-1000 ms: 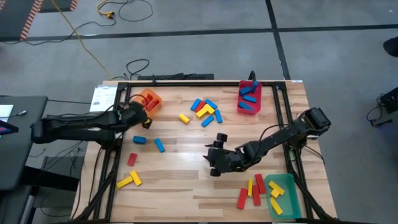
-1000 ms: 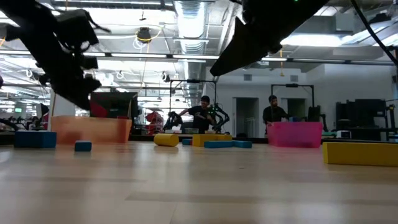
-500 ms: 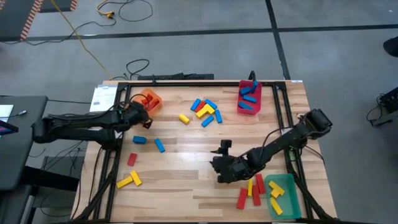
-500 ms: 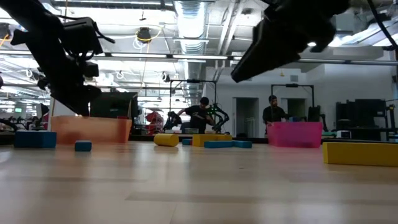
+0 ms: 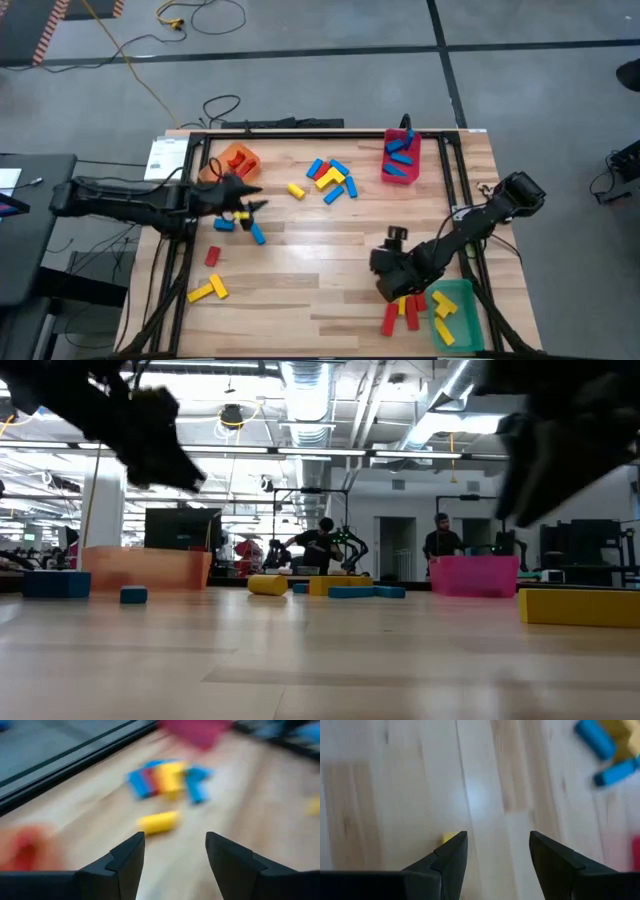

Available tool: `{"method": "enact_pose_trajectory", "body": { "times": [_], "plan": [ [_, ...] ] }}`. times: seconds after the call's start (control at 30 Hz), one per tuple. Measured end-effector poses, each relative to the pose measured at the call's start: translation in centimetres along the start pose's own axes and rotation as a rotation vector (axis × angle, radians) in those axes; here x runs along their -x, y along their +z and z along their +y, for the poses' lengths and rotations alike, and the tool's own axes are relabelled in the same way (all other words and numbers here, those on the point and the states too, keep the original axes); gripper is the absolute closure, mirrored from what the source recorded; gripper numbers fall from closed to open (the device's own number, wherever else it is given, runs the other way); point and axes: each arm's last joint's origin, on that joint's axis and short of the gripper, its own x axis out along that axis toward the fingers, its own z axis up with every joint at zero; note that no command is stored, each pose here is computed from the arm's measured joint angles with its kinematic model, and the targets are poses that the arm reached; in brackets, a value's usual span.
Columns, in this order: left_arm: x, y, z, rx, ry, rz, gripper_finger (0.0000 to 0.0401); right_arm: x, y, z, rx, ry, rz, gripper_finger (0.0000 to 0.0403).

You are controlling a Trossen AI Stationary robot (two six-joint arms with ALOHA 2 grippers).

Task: Sort blocks
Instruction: Put the yellow block into the green bin

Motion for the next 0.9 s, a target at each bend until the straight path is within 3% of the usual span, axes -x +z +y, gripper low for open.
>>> {"method": "enact_pose_trajectory", "body": {
  "times": [0.17, 0.33, 0.73, 0.9],
  "plan": [
    [-0.1, 0.0, -3.7, -0.094, -0.214, -0.078, 0.0196, 0.9, -1.5, 0.5, -0.001, 0.035, 0.106, 0.0177],
    [-1.1, -1.5, -7.3, -0.181, -0.345, -0.078, 0.0197, 1.0, -2.7, 1.3, -0.001, 0.08, 0.179, 0.0177],
    [-5.6, -8.1, -13.4, -0.243, -0.497, -0.077, 0.0197, -0.9, -4.8, 1.7, -0.036, 0.1, 0.188, 0.0177],
    [-6.9, -9.4, -15.2, -0.255, -0.54, -0.108, 0.0197, -1.9, -4.7, 1.4, -0.066, 0.108, 0.175, 0.0177]
  ]
}}
